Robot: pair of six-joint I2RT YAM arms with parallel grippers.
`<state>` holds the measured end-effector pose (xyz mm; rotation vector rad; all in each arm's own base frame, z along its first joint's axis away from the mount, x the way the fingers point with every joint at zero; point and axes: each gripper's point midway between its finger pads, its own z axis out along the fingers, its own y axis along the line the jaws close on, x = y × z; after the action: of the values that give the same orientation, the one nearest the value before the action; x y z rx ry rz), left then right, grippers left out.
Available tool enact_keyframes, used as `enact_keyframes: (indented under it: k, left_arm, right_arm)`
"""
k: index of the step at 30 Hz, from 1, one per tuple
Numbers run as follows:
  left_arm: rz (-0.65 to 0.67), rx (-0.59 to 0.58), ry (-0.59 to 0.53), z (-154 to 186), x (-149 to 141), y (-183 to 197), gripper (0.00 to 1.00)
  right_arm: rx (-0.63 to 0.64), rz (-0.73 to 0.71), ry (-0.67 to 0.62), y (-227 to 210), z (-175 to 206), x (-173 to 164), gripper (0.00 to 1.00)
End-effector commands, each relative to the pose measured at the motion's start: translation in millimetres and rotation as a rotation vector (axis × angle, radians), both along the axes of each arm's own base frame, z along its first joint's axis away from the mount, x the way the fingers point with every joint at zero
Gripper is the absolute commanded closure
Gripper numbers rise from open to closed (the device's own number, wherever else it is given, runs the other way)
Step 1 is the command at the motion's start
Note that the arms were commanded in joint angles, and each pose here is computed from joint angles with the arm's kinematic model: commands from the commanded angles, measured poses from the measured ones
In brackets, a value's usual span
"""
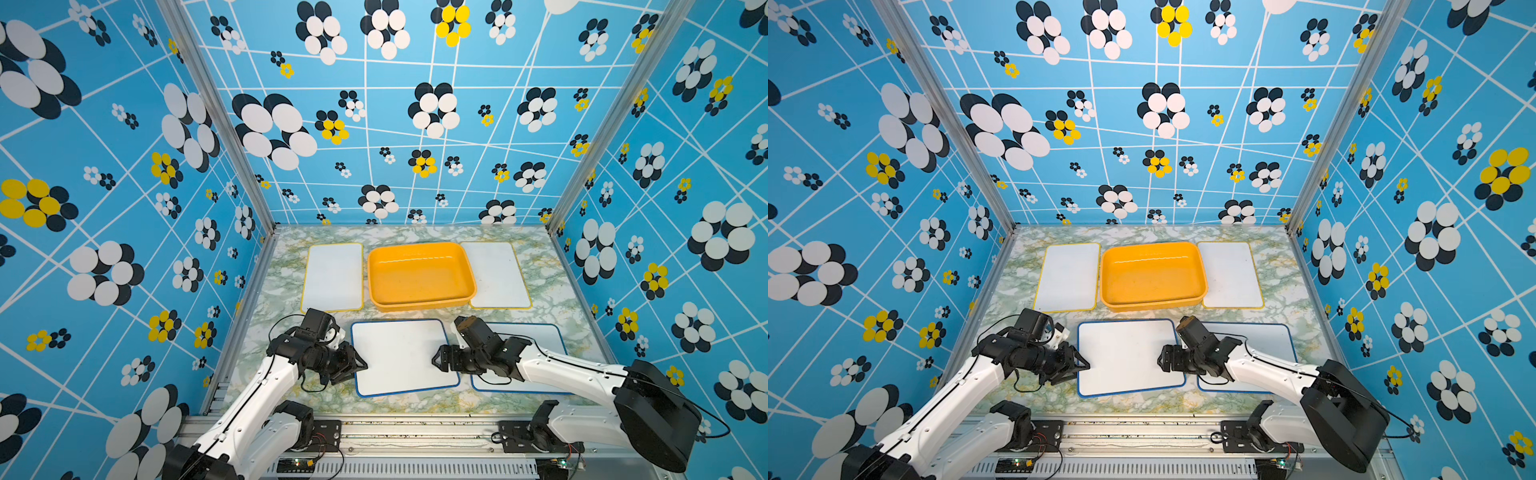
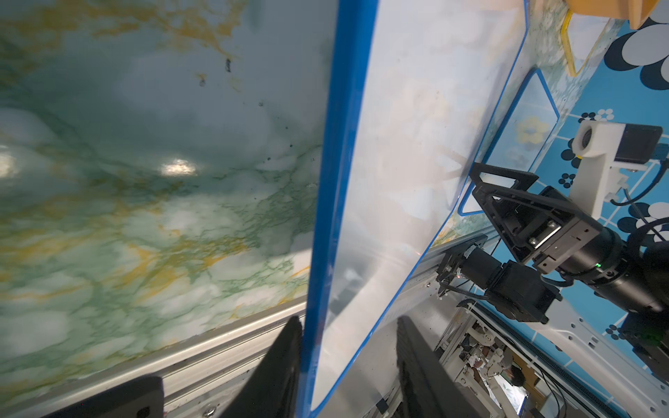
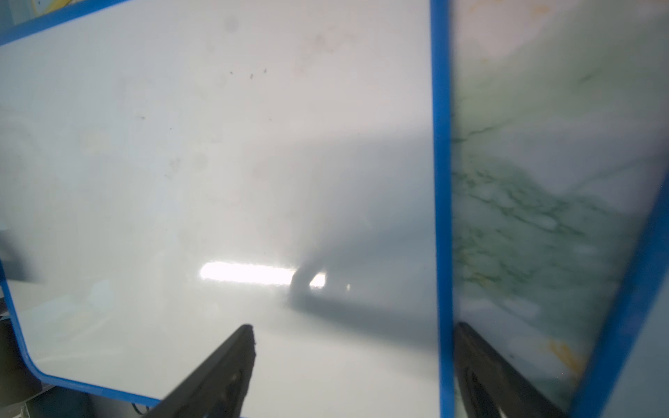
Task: Put the whiteboard into the storage box
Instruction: Pick up the whiteboard at the center of the board.
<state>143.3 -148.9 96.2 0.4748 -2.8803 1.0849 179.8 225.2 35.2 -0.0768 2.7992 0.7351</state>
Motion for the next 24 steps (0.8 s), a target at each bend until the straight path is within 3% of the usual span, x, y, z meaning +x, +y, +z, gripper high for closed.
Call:
enact_keyframes:
  k: [1,7,13,18,24]
  left_arm:
    - [-0.025,-0.063,-0.019,15,3,-8,0.62]
    - [-0.026,-0.08,-0.023,22,0,-9,0.72]
    - [-0.021,-0.118,-0.026,26,0,-14,0.73]
    - [-0.009,-0.218,-0.068,41,7,-25,0.76]
    - [-0.014,-0.195,-0.063,40,6,-22,0.78]
  right_arm:
    - [-0.108,0.019,0.147,-24,-29,-34,0.12]
    - [-0.109,0.016,0.148,-25,-30,-33,0.12]
    - [-0.102,0.016,0.15,-23,-30,-32,0.12]
    - [-0.08,0.02,0.154,-18,-30,-32,0.11]
    - [-0.079,0.025,0.161,-16,-30,-32,0.12]
